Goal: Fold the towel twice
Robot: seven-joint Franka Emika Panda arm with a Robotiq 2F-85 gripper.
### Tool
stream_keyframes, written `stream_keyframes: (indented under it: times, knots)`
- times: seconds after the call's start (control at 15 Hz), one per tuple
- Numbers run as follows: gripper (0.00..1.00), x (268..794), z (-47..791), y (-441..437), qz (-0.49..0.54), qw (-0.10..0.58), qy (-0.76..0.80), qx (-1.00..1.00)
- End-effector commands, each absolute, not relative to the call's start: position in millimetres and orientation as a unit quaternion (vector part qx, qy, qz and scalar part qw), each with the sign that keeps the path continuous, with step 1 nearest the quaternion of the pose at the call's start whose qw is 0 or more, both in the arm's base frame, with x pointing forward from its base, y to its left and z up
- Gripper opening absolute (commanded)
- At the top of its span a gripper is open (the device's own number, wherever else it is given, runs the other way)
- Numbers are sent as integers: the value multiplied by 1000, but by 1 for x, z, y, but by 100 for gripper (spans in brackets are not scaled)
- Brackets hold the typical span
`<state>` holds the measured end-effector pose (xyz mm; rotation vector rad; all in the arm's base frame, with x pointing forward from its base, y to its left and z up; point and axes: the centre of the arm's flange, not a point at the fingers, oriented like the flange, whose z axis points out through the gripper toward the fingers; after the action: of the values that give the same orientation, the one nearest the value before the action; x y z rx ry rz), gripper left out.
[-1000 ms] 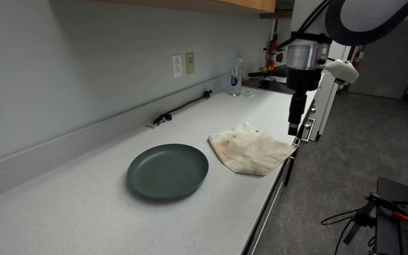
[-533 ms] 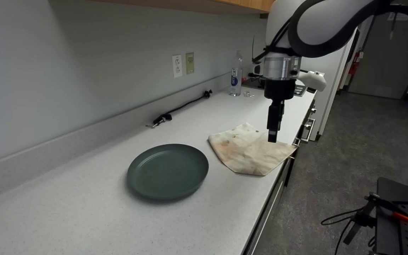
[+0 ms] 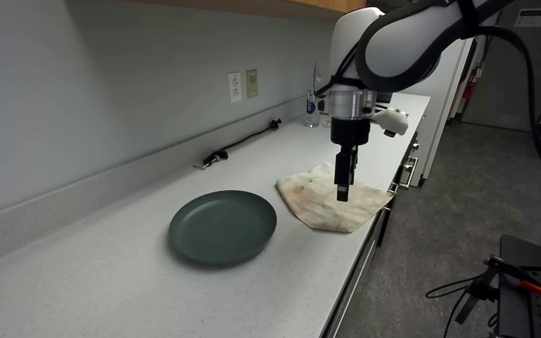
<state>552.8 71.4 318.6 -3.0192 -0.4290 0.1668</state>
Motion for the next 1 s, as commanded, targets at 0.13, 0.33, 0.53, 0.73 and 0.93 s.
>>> stream_keyframes:
  times: [0.13,0.33,0.53,0.73,0.93]
  knots:
    - [100,553,318,70,55,44,-139,-988]
    - [100,553,318,70,55,44,-139,-988]
    - [100,557,313,66,58,48,-134,-988]
    - [100,568,294,59,67,54,-122,-989]
    - [100,578,265,54,82,50,-114,-989]
